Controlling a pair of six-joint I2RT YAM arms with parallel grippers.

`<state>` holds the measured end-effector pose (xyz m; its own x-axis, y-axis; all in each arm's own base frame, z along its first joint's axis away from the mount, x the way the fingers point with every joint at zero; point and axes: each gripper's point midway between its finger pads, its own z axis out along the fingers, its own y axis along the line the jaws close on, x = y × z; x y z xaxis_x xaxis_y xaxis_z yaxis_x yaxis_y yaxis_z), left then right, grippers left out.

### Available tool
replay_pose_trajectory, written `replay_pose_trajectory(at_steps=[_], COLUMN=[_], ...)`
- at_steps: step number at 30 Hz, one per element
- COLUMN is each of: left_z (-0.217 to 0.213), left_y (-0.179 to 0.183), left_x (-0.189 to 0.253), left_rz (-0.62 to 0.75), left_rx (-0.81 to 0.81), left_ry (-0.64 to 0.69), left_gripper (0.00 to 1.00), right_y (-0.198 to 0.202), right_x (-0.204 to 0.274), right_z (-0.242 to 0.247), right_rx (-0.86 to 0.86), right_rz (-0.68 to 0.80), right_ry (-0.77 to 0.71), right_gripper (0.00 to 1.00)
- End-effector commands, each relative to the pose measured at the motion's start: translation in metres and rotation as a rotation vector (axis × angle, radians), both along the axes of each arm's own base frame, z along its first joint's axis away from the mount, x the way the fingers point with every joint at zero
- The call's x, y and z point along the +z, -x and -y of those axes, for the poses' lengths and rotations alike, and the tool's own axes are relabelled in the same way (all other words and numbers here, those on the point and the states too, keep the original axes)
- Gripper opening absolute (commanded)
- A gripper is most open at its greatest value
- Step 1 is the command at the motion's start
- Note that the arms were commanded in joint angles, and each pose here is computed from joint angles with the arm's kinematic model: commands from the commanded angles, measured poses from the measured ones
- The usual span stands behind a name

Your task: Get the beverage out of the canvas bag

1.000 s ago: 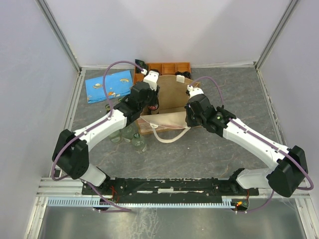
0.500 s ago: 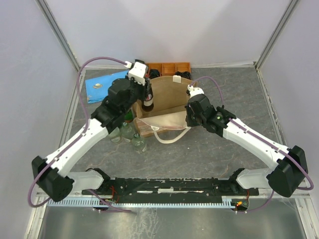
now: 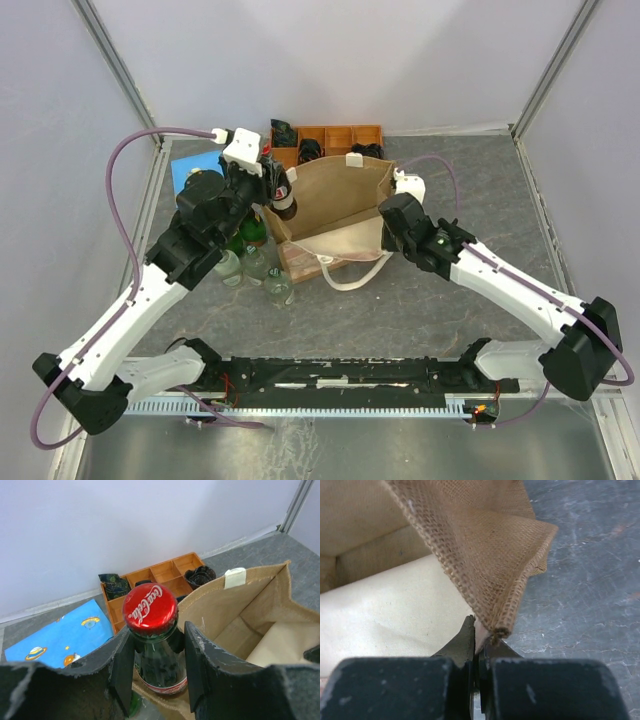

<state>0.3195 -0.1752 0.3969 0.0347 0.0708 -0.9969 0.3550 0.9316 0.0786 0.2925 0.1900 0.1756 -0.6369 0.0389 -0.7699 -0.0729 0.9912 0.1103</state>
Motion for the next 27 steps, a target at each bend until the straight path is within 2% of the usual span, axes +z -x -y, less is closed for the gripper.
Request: replay_pose_trajectory(at_steps=[1,7,13,17,27], left_z=[-0.034,-0.035,-0.035,-0.041,-0.047], left_y=[0.023,0.034,0.067,0.081,0.079], left_x=[0.090,0.104,0.160,0.189,0.204], left_rz=[0.235,0.288,0.484,0.574,0.597], left_rx=[0.071,0.038,-0.065,-0.083,-0.042], left_ry=[0.091,0.113,0.233,0.264,0.244], left_gripper=[0.03,0.03,0.03,0.03,0.03], right_y=[-0.019,-0.020,-0.019,-0.018,-0.017], right_x=[0.038,0.038,0.021,0.014,0.016], right_z=[0.037,0.059,0.060,0.063,0.088], right_rx=[-0.258,-0.388,-0.401,-0.409,-0.515], right_rz=[0.182,0.222,0.169,0.158,0.179], right_ry=[-0.023,0.011,0.064,0.090,0.167], right_gripper=[0.00,0.00,0.00,0.00,0.00])
